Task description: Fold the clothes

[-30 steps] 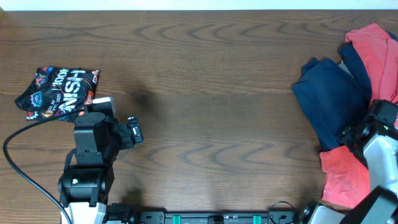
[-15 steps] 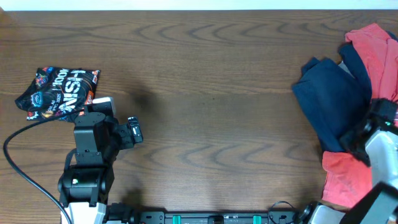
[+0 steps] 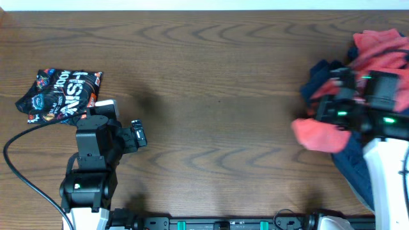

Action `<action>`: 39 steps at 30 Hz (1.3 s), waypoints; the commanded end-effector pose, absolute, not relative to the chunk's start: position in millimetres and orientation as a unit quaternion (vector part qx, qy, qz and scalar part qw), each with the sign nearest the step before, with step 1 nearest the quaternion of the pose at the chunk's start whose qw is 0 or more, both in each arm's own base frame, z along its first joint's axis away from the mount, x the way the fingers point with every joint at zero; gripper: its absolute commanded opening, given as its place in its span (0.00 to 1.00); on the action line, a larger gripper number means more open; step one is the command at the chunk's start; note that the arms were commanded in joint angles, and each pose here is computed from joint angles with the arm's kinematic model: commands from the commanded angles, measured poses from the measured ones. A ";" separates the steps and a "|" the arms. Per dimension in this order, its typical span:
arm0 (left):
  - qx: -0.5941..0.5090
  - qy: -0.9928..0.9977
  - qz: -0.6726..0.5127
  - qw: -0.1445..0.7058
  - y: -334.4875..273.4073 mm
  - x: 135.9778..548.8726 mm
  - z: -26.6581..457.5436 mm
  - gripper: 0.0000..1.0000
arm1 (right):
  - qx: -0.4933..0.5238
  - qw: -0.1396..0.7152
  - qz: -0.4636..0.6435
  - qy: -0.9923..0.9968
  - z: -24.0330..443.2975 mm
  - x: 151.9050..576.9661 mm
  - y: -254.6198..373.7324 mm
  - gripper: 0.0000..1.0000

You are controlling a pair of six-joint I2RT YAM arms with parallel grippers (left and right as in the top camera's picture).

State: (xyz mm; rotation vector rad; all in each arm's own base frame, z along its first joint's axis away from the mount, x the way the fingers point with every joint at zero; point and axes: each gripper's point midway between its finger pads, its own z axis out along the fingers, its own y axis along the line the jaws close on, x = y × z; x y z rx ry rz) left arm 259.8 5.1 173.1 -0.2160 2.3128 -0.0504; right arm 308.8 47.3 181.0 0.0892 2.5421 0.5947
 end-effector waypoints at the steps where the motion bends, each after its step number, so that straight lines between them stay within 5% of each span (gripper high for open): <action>1: -0.082 0.910 -0.017 0.407 5.3 262.1 181.8 0.98 | -0.082 0.212 0.278 0.933 165.9 284.9 117.5 0.02; 6: -0.082 0.910 -0.017 0.407 5.3 262.1 181.7 0.98 | -0.203 0.194 0.285 0.917 136.6 273.4 191.7 0.01; 14: -0.082 0.910 -0.017 0.407 5.3 262.1 181.8 0.98 | -0.340 0.282 0.337 0.831 126.2 289.6 312.3 0.09; 17: -0.082 0.910 -0.017 0.407 5.3 262.2 181.8 0.98 | -0.318 0.298 0.294 0.850 114.6 301.6 310.6 0.41; 21: -0.087 0.909 -0.020 0.408 5.2 262.4 182.0 0.98 | -0.230 0.315 0.176 0.904 107.5 329.9 253.4 0.99; 25: -0.148 0.897 -0.061 0.413 1.5 266.2 185.7 0.98 | -0.124 0.335 0.077 0.931 130.8 346.3 172.3 0.98; 30: -0.100 0.900 -0.176 0.386 -42.2 276.8 182.2 0.98 | 0.003 0.341 0.017 0.940 161.1 339.7 73.1 0.99; 39: -0.127 0.938 -0.256 0.196 -96.9 283.2 99.3 0.98 | 0.118 0.285 0.008 0.951 161.6 299.3 -6.8 0.99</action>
